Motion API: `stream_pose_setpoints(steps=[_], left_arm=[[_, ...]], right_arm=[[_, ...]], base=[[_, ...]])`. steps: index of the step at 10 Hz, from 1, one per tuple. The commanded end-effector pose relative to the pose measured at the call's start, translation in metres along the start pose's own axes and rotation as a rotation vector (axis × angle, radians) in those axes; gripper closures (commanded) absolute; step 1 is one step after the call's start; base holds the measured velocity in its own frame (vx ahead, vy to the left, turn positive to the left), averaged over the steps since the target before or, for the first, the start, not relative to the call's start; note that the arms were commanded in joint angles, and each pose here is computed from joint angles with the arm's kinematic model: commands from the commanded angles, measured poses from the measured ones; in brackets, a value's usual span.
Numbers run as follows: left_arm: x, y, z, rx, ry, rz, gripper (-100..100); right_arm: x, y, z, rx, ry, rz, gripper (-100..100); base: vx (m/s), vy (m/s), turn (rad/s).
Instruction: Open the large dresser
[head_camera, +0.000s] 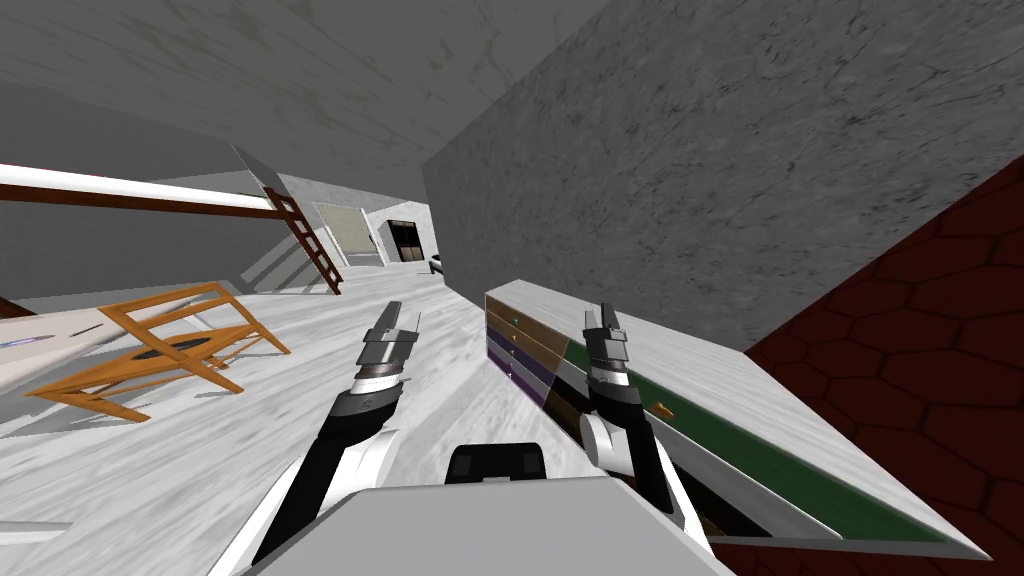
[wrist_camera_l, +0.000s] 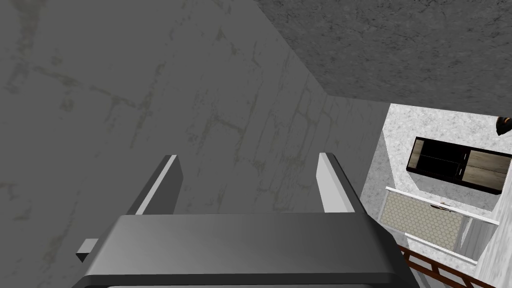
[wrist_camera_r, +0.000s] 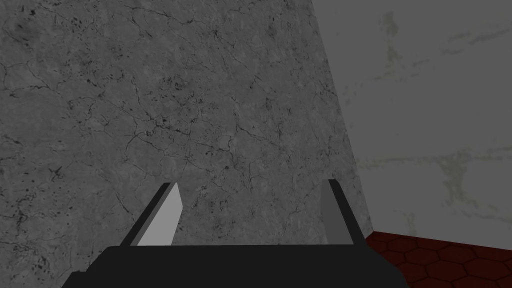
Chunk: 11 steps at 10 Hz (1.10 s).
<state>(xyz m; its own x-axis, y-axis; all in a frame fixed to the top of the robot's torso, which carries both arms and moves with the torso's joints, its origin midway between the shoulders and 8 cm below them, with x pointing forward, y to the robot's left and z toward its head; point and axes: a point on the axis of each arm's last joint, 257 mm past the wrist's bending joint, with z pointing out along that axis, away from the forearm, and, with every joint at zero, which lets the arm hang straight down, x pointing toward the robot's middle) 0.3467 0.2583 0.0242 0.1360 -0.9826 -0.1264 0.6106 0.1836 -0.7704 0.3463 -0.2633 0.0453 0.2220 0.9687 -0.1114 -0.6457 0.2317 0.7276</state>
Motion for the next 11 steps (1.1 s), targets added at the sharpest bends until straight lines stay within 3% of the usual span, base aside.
stream_pose_setpoints(steps=[1, 4, 5, 7, 11], left_arm=[[0.0, 0.0, 0.0, 0.0, 0.0, 0.0, 0], [0.0, 0.0, 0.0, 0.0, 0.0, 0.0, 0], [0.0, 0.0, 0.0, 0.0, 0.0, 0.0, 0], [0.0, 0.0, 0.0, -0.001, 0.0, 0.0, 0], [0.0, 0.0, 0.0, -0.001, 0.0, 0.0, 0]], right_arm=[[0.0, 0.0, 0.0, 0.0, 0.0, 0.0, 0], [0.0, 0.0, 0.0, 0.0, 0.0, 0.0, 0], [0.009, -0.005, -0.001, 0.008, 0.054, -0.038, -100], [0.015, -0.011, -0.002, 0.016, 0.096, -0.072, -100], [0.038, -0.047, -0.007, 0.075, 0.234, -0.254, -100]], base=[[0.0, 0.0, 0.0], [0.0, 0.0, 0.0], [0.012, 0.009, 0.009], [0.013, 0.017, 0.008], [0.019, 0.031, 0.018]])
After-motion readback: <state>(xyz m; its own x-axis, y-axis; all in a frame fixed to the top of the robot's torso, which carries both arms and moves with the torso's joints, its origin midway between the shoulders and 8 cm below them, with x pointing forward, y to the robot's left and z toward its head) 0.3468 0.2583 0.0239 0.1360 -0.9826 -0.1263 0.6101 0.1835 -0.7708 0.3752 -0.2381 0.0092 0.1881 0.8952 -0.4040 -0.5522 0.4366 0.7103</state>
